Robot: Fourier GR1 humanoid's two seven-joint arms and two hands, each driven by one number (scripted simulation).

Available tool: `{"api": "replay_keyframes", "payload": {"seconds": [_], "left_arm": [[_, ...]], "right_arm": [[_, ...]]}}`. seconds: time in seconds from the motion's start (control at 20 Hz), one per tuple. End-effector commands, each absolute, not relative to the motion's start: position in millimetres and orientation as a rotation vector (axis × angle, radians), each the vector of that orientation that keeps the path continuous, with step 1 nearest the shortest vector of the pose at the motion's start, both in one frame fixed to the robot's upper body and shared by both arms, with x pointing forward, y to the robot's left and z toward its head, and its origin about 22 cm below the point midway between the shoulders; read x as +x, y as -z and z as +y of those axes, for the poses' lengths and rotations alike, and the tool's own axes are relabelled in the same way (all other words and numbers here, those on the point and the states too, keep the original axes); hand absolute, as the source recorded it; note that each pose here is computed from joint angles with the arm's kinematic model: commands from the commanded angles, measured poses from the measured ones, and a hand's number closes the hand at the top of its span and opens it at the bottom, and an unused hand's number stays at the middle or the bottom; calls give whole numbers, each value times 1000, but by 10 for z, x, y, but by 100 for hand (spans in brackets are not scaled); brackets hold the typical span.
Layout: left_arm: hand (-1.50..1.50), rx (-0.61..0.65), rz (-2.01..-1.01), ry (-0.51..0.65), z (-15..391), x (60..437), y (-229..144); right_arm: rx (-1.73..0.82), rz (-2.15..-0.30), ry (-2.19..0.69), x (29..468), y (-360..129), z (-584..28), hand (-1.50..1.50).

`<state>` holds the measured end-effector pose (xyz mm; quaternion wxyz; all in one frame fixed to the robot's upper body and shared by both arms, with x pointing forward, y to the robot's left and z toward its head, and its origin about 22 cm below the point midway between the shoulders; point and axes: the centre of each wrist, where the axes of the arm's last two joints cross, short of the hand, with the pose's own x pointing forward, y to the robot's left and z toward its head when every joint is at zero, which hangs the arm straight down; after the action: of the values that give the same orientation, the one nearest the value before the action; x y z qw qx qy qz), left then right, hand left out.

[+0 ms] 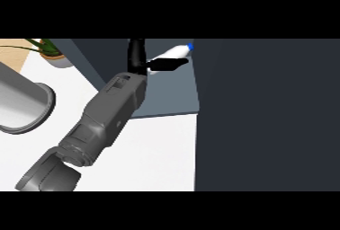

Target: Pick up the bottled water, place it into the cabinet and close the cabinet

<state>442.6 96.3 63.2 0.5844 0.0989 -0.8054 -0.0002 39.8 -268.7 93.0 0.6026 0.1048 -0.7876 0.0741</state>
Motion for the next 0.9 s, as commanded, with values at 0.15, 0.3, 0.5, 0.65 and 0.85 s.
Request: {"api": "replay_keyframes", "payload": {"seconds": [0.15, 0.3, 0.5, 0.65, 0.85], "left_arm": [[-150, 43, -1935, -27, 942, 4420, -642], [-150, 37, -1932, -17, 844, 4303, -458], [-150, 19, -1909, -37, 789, 4254, -469], [-150, -40, -1905, -46, 733, 4180, -474], [-150, -153, -1873, -45, 799, 3908, -130]], "right_arm": [[276, -1855, -134, 331, -1142, -2610, -150], [274, -1853, -110, 400, -1003, -2607, -150], [281, -1840, -120, 368, -1141, -2534, -150], [266, -1842, -107, 454, -1063, -2531, -150], [258, -1838, -89, 425, -1088, -2512, -150]]}}
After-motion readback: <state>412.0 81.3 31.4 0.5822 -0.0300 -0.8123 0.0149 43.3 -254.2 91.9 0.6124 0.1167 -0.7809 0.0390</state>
